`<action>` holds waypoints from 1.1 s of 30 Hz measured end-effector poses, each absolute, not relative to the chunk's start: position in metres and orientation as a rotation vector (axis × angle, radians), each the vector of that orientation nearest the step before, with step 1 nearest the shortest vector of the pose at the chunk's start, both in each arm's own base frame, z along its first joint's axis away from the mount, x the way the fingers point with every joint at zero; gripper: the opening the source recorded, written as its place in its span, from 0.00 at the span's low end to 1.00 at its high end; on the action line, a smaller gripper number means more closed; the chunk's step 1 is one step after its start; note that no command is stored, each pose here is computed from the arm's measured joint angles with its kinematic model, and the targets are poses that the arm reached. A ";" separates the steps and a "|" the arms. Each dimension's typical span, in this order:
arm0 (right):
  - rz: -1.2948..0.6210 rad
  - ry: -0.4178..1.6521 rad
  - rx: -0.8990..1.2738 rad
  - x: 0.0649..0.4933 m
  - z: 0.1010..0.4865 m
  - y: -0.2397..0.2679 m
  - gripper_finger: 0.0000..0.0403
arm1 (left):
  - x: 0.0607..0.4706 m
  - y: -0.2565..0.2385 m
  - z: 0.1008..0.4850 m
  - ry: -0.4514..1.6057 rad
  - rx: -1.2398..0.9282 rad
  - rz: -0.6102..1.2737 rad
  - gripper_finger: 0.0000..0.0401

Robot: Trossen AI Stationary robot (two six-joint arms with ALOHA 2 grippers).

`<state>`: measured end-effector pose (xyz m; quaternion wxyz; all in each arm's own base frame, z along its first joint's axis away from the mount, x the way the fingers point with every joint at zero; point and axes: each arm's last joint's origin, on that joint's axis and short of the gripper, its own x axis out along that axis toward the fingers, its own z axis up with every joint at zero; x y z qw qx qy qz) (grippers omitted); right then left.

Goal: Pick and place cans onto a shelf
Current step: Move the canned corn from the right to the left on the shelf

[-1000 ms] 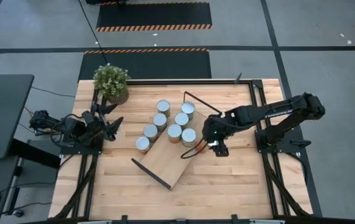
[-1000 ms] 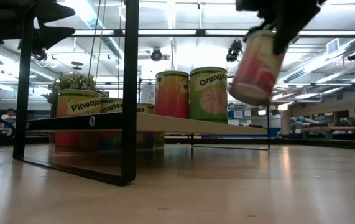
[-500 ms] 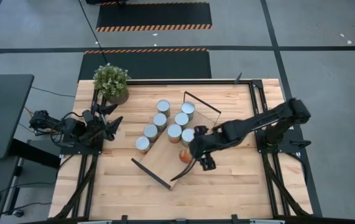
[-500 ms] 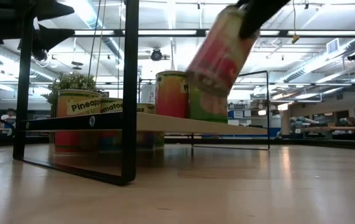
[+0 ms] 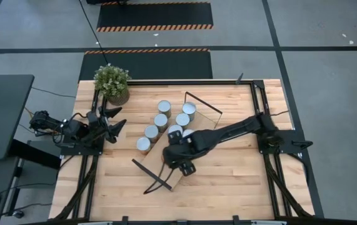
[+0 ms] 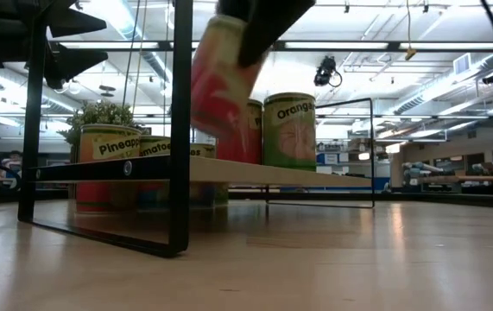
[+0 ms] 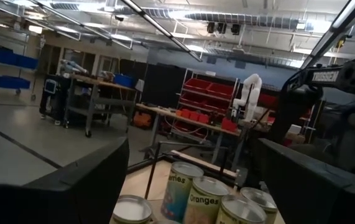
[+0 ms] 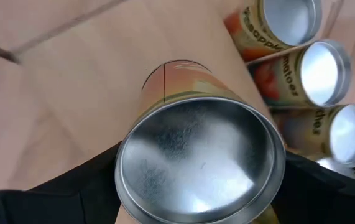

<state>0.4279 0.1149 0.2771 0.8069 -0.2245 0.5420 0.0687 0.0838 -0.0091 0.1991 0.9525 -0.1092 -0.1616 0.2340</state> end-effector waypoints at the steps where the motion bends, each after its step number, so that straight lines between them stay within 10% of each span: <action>1: 0.143 1.173 -0.502 0.433 0.275 0.113 0.82 | 0.084 -0.009 0.199 -0.326 -0.220 0.476 0.89; 33: 0.010 1.292 -0.642 0.457 0.254 0.094 0.96 | 0.084 -0.009 0.198 -0.314 -0.210 0.477 0.89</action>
